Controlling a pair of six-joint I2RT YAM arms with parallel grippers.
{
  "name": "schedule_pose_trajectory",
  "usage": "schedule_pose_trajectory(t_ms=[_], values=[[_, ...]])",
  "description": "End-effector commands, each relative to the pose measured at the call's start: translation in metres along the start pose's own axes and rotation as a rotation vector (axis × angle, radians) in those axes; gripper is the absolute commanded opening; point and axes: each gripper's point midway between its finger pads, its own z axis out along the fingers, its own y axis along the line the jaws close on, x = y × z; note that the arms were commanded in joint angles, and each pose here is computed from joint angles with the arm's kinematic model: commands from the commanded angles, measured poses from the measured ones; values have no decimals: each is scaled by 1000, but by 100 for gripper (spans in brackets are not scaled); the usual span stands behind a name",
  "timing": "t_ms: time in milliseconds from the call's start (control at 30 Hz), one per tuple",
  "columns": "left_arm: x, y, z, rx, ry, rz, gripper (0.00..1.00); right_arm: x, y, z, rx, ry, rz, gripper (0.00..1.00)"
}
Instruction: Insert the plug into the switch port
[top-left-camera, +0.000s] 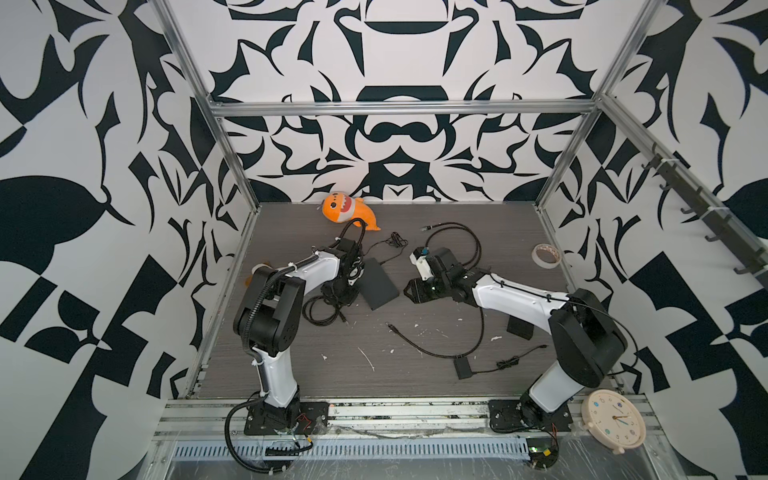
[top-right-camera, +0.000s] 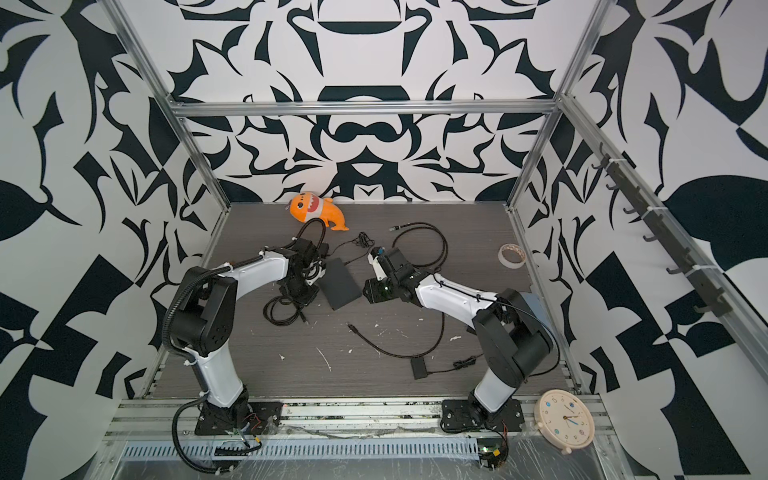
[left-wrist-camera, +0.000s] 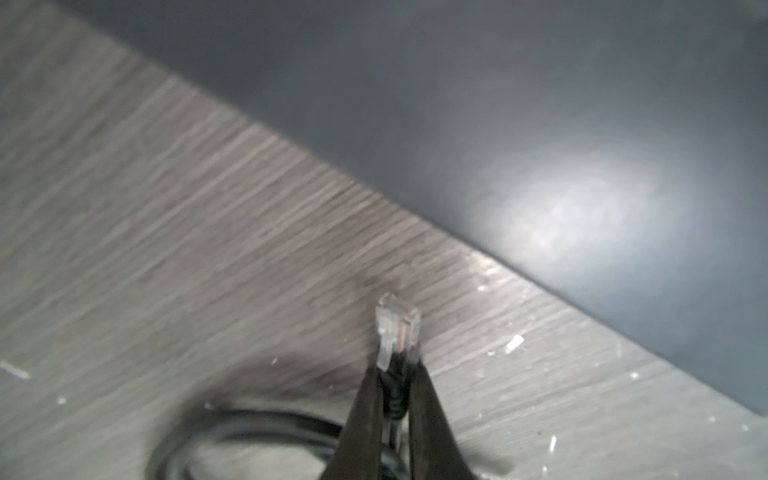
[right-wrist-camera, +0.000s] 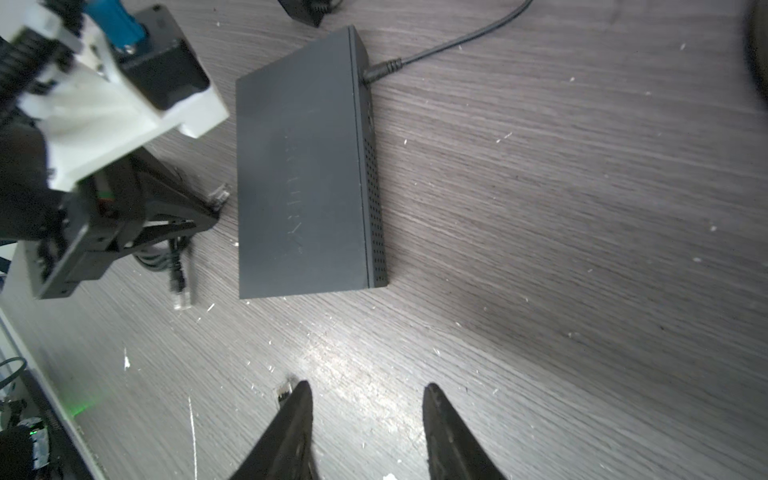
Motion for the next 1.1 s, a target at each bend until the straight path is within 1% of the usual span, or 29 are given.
schedule_pose_trajectory(t_ms=[0, 133, 200, 267, 367, 467, 733, 1067], values=[[-24, -14, -34, 78, -120, 16, 9, -25, 29, -20, -97, -63, -12, 46], [-46, -33, -83, 169, -296, 79, 8, -36, 50, -26, -138, -98, 27, 46], [-50, -44, -99, 213, -359, 112, 8, -45, 62, -28, -190, -134, 102, 46], [-50, -51, -108, 235, -391, 137, 8, -55, 70, -33, -236, -179, 171, 46], [-48, -59, -114, 238, -404, 178, 8, -72, 82, -46, -295, -267, 245, 46], [-46, -61, -115, 239, -410, 192, 9, -80, 91, -50, -296, -299, 259, 46], [-46, -70, -122, 249, -434, 219, 9, -83, 102, -28, -318, -285, 307, 46], [-45, -78, -120, 258, -431, 240, 10, -96, 105, -13, -322, -316, 312, 46]])
